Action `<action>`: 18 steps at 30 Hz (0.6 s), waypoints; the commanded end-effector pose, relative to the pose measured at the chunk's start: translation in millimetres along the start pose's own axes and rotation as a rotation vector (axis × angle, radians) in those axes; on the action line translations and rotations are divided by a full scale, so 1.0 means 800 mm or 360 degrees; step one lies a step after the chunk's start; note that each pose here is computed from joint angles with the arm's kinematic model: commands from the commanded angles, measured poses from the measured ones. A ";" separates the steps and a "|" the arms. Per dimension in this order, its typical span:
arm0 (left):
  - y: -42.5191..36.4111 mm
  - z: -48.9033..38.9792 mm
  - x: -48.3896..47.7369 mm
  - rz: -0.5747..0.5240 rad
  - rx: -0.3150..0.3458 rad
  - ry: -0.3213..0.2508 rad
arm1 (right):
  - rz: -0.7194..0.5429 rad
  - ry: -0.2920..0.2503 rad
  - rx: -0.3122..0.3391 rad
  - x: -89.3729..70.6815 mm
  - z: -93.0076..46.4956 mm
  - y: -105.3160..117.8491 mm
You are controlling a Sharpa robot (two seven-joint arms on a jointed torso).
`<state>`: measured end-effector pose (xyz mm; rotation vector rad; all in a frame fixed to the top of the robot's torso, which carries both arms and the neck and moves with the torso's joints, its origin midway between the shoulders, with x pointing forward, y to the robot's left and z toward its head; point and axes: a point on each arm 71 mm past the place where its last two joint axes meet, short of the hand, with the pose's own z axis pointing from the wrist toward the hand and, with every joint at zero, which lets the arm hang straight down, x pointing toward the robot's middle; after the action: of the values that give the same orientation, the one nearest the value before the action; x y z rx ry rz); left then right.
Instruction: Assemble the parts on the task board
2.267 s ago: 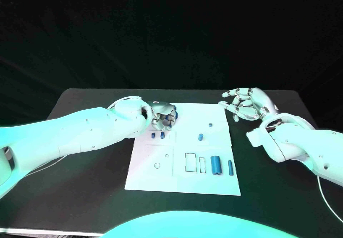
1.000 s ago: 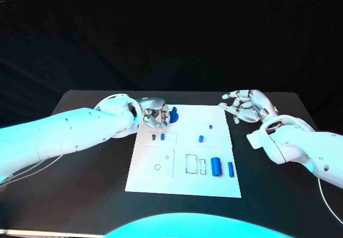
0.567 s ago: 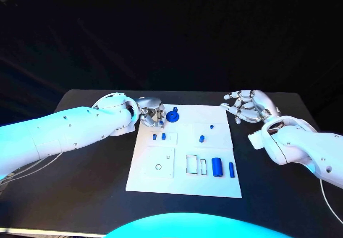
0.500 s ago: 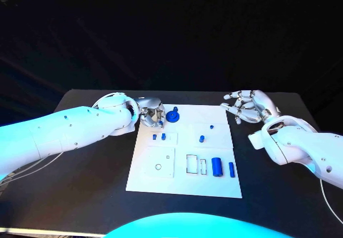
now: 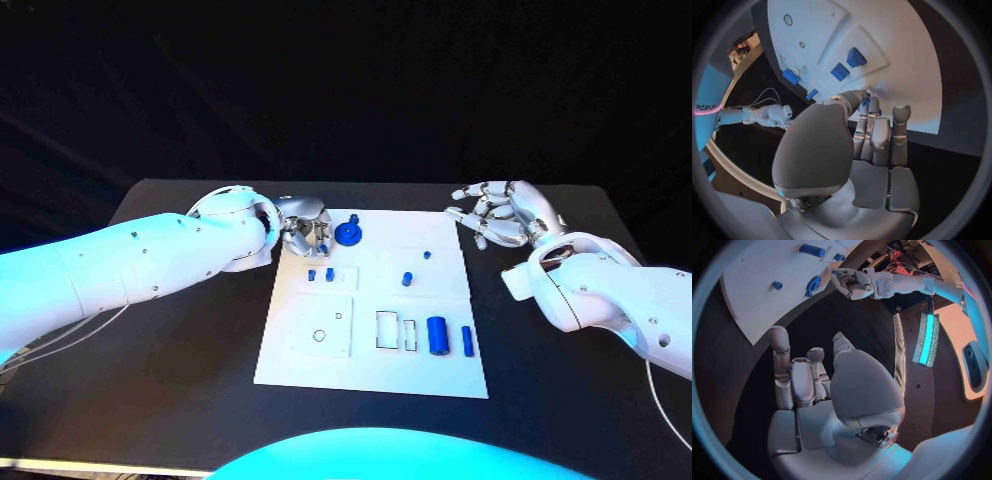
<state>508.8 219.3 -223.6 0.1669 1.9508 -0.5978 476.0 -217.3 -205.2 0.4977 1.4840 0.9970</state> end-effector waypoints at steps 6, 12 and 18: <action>-0.0026 0.002 0.004 0.0005 0.0013 0.0058 | 0.0000 0.0006 -0.0019 0.001 0.000 0.001; -0.0041 0.004 0.006 0.0012 0.0021 0.0076 | -0.0001 0.0006 -0.0019 0.001 0.000 0.001; -0.0053 0.007 0.008 0.0021 0.0026 0.0082 | -0.0001 0.0008 -0.0018 0.001 0.000 0.001</action>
<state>509.9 215.0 -227.5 0.1813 1.9756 -0.5996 476.0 -217.2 -205.2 0.4979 1.4841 0.9972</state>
